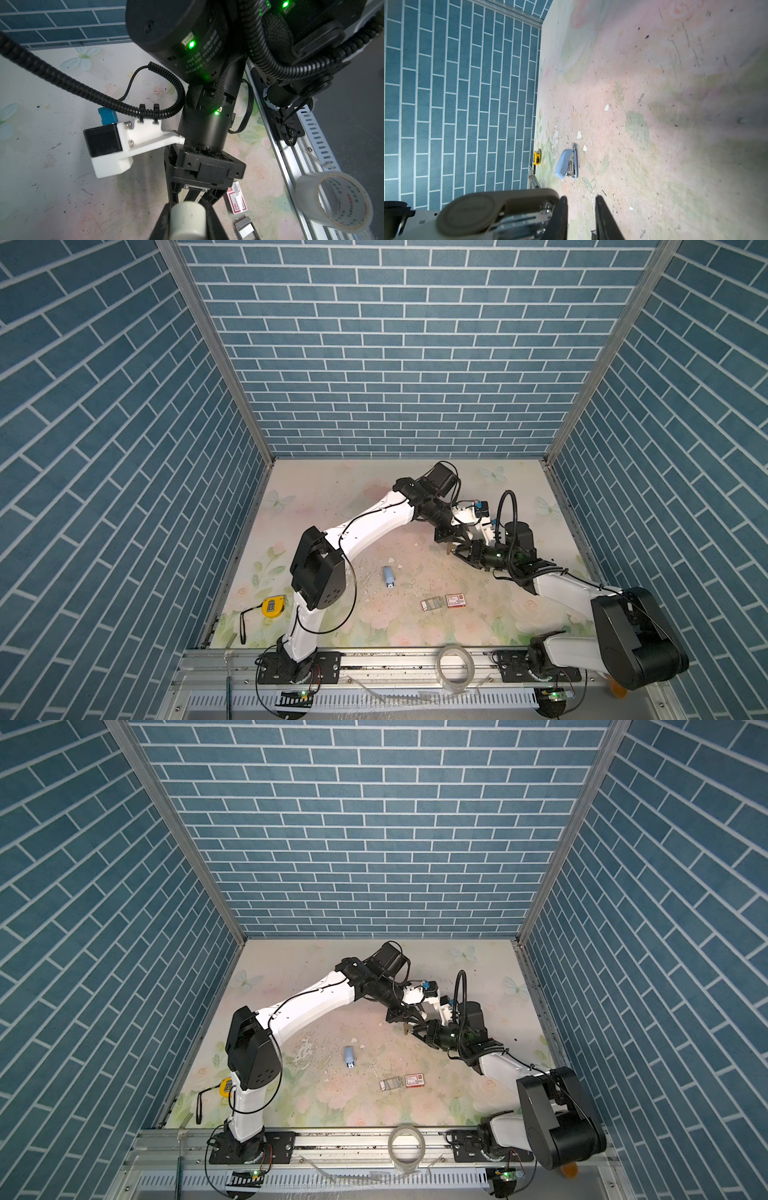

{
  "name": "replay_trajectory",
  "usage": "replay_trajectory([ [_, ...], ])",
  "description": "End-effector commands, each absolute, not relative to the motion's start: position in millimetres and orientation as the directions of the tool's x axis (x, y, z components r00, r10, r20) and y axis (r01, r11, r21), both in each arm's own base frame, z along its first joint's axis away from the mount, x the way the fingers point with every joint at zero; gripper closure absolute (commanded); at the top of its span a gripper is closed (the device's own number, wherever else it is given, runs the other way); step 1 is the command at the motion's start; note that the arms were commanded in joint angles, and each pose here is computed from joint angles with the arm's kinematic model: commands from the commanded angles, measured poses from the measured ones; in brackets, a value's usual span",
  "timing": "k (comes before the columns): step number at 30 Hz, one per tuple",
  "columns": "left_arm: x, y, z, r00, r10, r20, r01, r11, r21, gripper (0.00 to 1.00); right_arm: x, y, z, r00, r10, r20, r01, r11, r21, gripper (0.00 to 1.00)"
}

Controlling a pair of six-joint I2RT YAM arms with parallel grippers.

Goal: Load the staples into the stapler

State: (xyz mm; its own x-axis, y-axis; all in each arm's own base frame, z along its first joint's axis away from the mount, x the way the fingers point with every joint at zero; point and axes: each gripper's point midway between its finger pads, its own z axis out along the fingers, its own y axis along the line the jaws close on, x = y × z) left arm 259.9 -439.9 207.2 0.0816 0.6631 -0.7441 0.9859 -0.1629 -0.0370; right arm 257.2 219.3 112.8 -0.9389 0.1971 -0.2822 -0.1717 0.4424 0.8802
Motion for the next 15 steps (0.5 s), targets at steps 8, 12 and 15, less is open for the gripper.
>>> replay_trajectory([
  [8, 265, -444, 195, 0.036, 0.67, -0.741, 0.988, -0.137, -0.075, 1.0, 254, 219, 117, -0.933, 0.203, -0.298, -0.185, 0.442, 0.878, 0.74],
  [12, 277, -436, 196, 0.011, 0.668, -0.744, 0.991, -0.106, -0.082, 1.0, 252, 211, 112, -0.929, 0.214, -0.301, -0.165, 0.488, 0.857, 0.73],
  [15, 285, -429, 198, -0.008, 0.664, -0.748, 0.993, -0.086, -0.087, 1.0, 251, 206, 108, -0.928, 0.223, -0.3, -0.149, 0.516, 0.844, 0.71],
])
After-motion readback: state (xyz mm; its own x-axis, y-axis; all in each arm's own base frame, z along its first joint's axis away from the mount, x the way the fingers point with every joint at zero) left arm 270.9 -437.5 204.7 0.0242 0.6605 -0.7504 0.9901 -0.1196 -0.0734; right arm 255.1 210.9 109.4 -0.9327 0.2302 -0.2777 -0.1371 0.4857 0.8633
